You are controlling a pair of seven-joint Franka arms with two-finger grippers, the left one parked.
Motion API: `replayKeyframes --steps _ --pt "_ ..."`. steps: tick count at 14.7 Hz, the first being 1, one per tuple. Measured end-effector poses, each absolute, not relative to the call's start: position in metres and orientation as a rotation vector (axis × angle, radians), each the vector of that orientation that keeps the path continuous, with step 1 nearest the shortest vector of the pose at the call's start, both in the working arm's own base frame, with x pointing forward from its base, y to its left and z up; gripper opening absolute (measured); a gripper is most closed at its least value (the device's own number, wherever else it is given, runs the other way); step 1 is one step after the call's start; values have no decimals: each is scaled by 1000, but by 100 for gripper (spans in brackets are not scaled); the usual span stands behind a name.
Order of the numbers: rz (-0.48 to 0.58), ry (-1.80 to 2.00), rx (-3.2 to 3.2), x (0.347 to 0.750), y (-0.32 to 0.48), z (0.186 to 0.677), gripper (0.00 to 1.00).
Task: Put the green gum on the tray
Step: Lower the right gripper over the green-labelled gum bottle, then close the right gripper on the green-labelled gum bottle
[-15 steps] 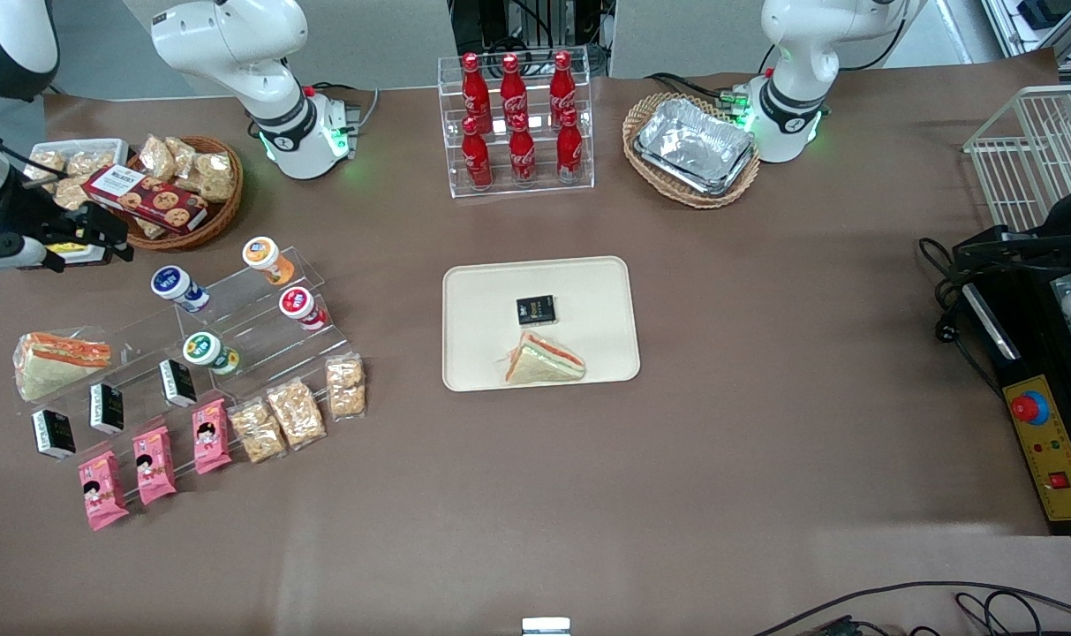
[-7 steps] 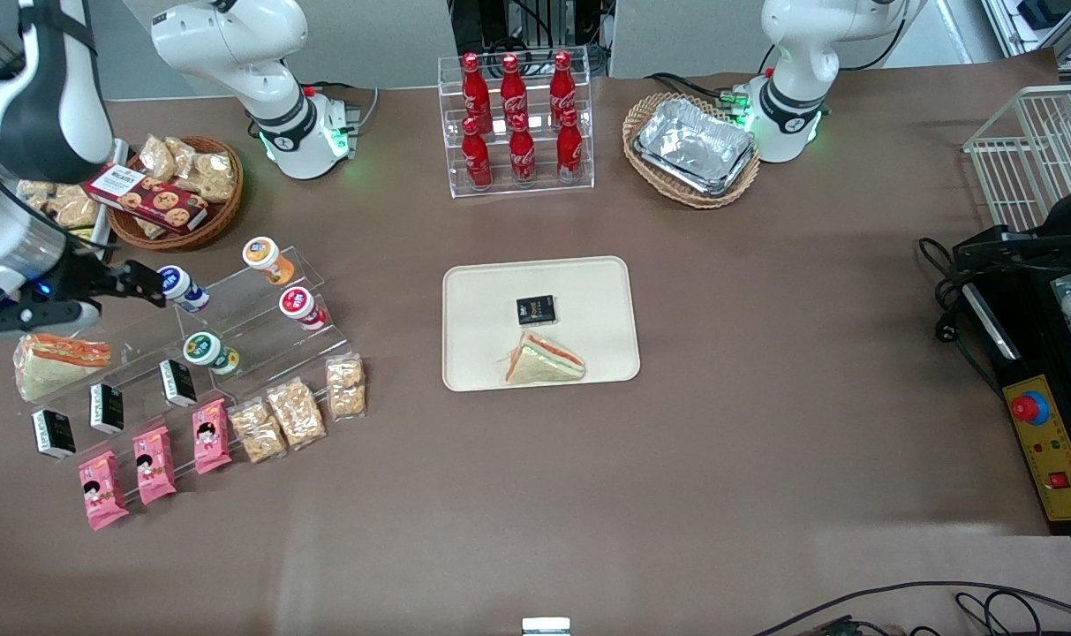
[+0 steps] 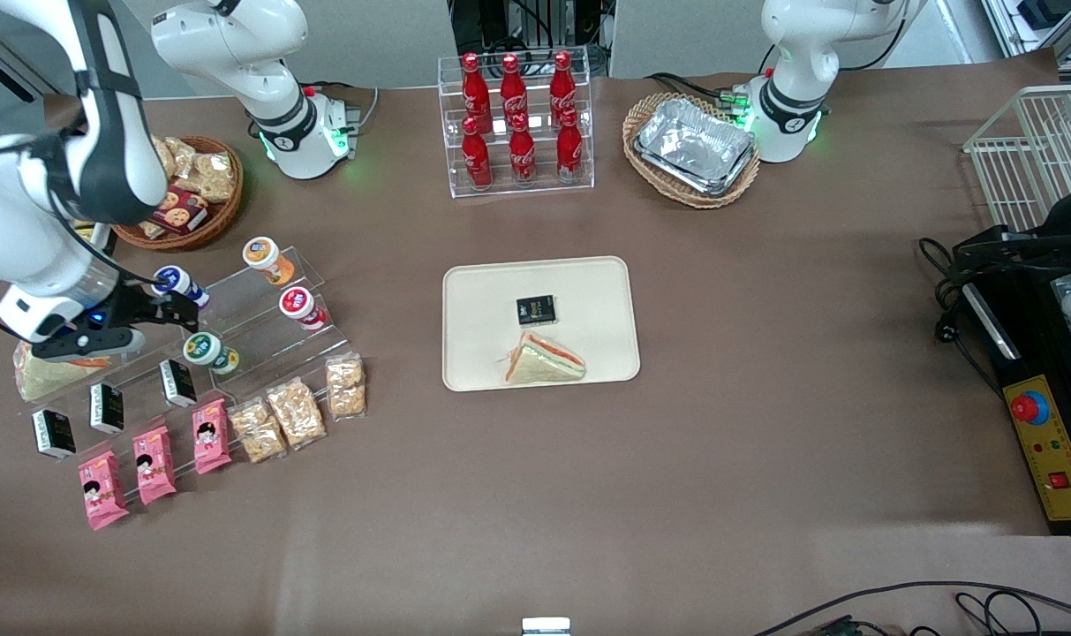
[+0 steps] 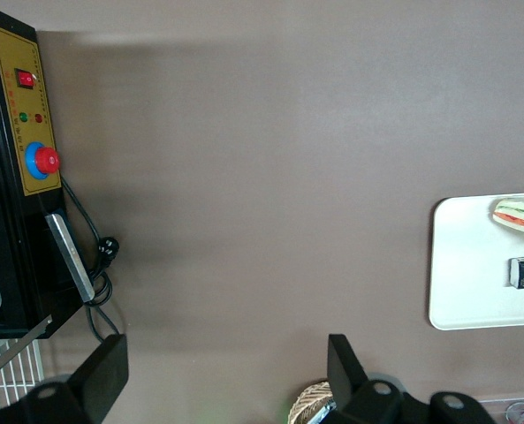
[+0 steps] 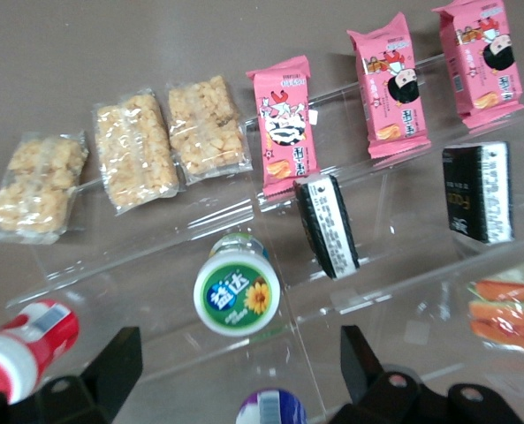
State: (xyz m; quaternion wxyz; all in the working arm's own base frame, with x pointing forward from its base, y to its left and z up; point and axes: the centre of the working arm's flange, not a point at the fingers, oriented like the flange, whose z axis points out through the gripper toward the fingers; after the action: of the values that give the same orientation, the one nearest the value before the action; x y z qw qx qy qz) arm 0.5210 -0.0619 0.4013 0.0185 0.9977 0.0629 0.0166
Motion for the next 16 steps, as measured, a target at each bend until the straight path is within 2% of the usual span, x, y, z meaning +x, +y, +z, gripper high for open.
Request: replayKeyframes --steps 3,9,16 --pt "98 200 3083 520 -61 367 100" --pt "106 177 3080 525 -61 324 100" --pt "64 178 3079 518 -60 299 100"
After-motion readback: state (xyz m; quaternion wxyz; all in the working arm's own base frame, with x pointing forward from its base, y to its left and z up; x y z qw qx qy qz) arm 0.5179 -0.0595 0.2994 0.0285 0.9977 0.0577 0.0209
